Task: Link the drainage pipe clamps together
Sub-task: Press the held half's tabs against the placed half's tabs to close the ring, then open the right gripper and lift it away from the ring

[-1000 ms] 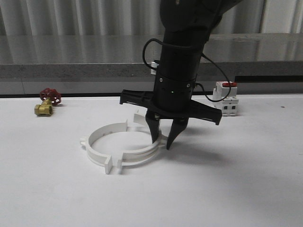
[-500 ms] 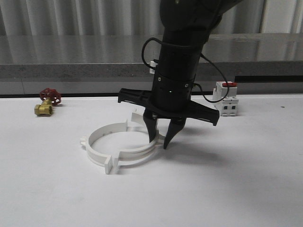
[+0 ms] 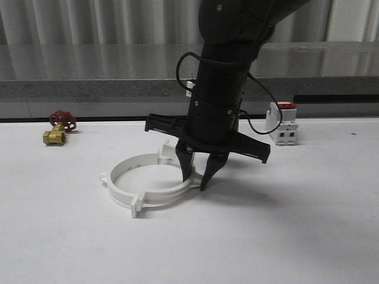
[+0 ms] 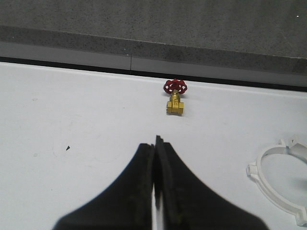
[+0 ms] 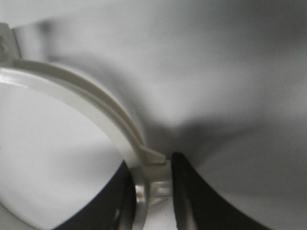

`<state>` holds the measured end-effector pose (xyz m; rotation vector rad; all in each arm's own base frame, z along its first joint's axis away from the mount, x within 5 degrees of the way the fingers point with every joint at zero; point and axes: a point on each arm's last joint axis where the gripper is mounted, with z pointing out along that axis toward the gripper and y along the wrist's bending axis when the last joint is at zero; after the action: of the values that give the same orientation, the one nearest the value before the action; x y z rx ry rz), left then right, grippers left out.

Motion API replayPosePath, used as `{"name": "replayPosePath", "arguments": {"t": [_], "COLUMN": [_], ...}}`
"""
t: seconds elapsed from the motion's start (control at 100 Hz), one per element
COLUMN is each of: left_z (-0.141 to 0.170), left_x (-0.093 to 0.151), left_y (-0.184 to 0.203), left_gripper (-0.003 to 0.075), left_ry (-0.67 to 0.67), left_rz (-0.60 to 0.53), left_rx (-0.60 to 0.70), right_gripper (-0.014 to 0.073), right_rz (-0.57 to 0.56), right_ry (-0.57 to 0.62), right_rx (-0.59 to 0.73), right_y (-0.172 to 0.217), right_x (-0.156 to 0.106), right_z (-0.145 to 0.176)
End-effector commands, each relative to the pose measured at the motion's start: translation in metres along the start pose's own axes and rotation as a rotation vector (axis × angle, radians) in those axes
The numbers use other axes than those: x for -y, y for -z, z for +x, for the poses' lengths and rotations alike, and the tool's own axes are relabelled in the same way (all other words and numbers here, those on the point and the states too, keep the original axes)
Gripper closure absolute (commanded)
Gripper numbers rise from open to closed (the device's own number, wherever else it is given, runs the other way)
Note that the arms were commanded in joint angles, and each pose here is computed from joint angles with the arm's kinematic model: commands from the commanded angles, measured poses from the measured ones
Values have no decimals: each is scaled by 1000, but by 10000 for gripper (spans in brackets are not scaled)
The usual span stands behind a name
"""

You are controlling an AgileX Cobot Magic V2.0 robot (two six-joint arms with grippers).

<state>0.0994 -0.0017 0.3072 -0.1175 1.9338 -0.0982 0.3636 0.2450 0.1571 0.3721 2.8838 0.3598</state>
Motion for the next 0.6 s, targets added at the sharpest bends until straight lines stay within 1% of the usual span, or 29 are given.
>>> {"name": "replayPosePath", "arguments": {"t": [0.0,0.1,0.34,0.5,0.59], "left_z": [-15,-15,-15,-15,-15], "left_x": [2,2,2,2,2], "left_y": [4,4,4,4,4], "left_gripper": [741,741,741,741,741], "left_ry": [5,5,5,5,5], "left_rz": [16,16,16,16,16], "left_rx": [99,99,99,99,99], "right_gripper": [565,533,349,246,204], "right_rz": [-59,-55,-72,-77,-79], "right_ry": [11,14,56,66,66], "right_rx": [47,43,63,69,71], "right_y": [23,23,23,23,23], "right_x": [-9,-9,-10,-11,-11], "right_z": [-6,-6,-7,-8,-8]}}
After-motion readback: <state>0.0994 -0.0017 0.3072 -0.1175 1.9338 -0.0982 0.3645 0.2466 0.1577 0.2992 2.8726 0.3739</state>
